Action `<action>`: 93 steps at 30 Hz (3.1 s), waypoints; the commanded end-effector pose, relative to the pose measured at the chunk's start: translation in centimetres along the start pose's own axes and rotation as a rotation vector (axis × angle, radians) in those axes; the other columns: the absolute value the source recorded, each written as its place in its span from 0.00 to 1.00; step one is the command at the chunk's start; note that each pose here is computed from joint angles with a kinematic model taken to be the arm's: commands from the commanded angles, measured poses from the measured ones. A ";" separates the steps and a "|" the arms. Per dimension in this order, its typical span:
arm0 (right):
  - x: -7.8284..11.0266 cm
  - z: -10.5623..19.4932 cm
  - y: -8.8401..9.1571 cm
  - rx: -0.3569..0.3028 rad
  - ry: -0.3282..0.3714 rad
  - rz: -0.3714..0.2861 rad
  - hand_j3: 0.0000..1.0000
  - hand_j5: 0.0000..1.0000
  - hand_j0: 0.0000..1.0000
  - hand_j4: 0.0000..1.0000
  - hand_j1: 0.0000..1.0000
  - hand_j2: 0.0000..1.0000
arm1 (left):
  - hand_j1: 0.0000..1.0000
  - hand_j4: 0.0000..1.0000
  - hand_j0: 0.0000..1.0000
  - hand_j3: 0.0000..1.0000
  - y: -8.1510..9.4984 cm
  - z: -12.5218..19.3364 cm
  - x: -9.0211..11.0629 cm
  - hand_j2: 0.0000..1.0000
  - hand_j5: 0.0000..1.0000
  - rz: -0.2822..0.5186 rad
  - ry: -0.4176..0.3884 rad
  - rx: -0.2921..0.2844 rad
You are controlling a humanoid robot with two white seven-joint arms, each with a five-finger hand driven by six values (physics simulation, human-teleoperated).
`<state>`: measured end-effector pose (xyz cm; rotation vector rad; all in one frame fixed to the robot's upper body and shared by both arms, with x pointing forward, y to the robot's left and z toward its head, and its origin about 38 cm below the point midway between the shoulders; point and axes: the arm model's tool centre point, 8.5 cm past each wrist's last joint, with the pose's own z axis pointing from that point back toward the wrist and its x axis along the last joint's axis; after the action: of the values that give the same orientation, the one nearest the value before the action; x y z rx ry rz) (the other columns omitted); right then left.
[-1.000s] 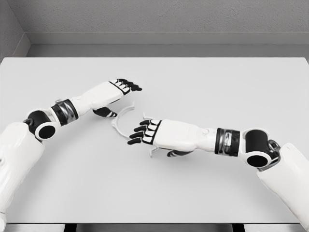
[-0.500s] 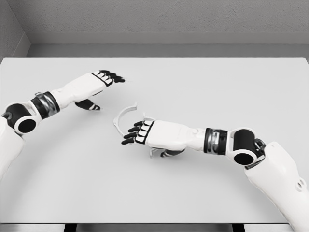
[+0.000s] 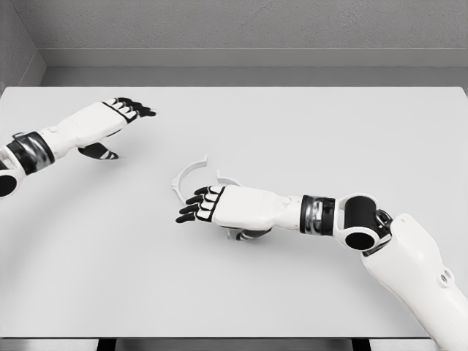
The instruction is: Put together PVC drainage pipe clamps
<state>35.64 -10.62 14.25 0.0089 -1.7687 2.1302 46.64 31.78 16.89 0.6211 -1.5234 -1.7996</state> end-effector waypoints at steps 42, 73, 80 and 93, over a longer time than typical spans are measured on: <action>-1.7 -1.0 0.6 0.014 0.027 -0.041 1.00 1.00 1.00 1.00 1.00 1.00 | 1.00 1.00 1.00 1.00 0.0 0.2 0.1 1.00 1.00 0.007 -0.004 0.005; -2.1 -2.7 -0.2 0.011 0.012 -0.043 1.00 1.00 1.00 1.00 1.00 1.00 | 1.00 1.00 1.00 1.00 0.8 1.6 -0.8 1.00 1.00 -0.003 0.011 0.007; -2.4 -3.3 -0.5 0.017 0.008 -0.042 1.00 1.00 1.00 1.00 1.00 1.00 | 1.00 1.00 1.00 1.00 0.8 1.7 -0.8 1.00 1.00 0.001 0.011 0.009; -3.5 -3.2 -1.3 0.018 0.027 -0.034 1.00 1.00 1.00 1.00 1.00 1.00 | 1.00 1.00 1.00 1.00 0.9 1.6 -0.9 1.00 1.00 0.000 0.012 0.011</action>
<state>39.93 -8.22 14.13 0.0081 -1.7258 2.1238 46.19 33.40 17.97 0.6377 -1.5224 -1.7928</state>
